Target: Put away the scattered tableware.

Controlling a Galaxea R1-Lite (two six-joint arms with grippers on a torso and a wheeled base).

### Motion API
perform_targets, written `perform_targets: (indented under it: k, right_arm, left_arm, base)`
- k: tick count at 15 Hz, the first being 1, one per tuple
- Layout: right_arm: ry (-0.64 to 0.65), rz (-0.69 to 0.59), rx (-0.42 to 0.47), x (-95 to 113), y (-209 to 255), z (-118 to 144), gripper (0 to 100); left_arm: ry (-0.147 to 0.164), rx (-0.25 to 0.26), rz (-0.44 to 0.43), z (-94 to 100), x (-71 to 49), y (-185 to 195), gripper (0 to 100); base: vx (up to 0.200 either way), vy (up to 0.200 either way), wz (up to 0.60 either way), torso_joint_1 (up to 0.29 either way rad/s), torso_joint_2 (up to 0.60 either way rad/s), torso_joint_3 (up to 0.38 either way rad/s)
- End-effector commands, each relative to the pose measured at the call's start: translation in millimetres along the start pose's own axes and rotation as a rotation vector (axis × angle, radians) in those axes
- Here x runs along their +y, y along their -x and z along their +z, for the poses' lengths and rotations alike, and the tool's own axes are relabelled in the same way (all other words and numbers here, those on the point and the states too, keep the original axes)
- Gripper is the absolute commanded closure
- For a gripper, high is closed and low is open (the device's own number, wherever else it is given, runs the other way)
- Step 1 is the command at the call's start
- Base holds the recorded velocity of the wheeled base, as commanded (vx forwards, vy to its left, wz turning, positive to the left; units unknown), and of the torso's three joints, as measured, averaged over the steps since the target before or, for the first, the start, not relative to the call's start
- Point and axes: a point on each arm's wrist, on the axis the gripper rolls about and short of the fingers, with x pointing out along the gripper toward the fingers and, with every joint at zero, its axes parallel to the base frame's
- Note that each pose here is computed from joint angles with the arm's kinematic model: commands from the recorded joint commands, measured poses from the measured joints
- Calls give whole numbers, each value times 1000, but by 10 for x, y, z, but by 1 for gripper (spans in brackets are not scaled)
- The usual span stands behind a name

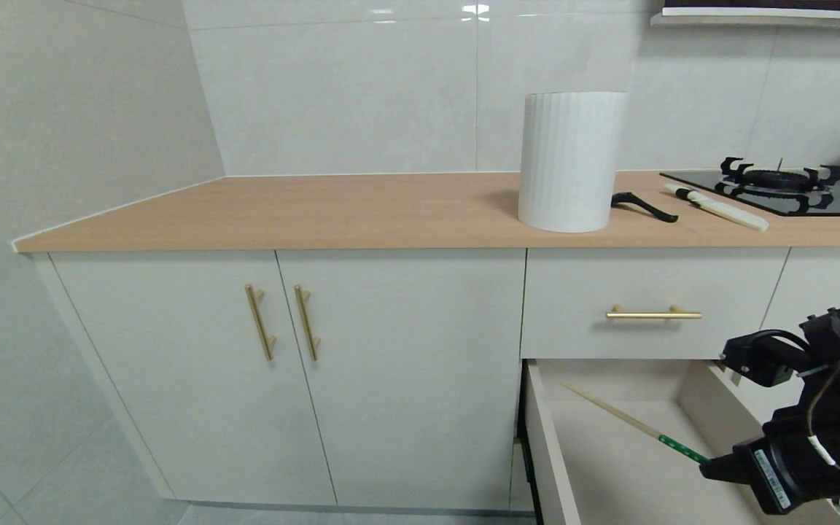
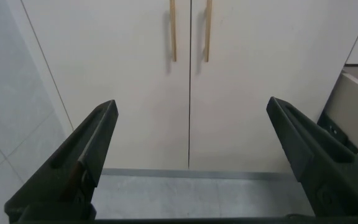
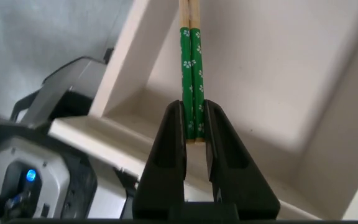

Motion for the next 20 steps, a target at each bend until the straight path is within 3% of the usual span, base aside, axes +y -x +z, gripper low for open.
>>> perform_targets:
  k: [1, 5, 7, 14, 20]
  right_arm:
    - [-22, -14, 77, -57, -291, 34, 100]
    - [-83, -71, 120, -189, -701, 127, 100]
    - [-179, -133, 172, -276, -1217, 263, 100]
    - [-207, -184, 323, -185, -2161, 250, 100]
    - [-186, -239, 334, -91, -2207, 218, 100]
  left_arm:
    - [0, -1, 1, 1, 0, 0, 0]
    - [0, -1, 1, 1, 0, 0, 0]
    - [0, -1, 1, 1, 0, 0, 0]
    - [0, -1, 1, 1, 0, 0, 0]
    - [0, -1, 1, 1, 0, 0, 0]
  base:
    - [0, 0, 0, -56, 85, 32]
    - [0, 0, 0, 0, 0, 0]
    - [0, 0, 0, 0, 0, 0]
    - [0, 0, 0, 0, 0, 0]
    - [0, 0, 0, 0, 0, 0]
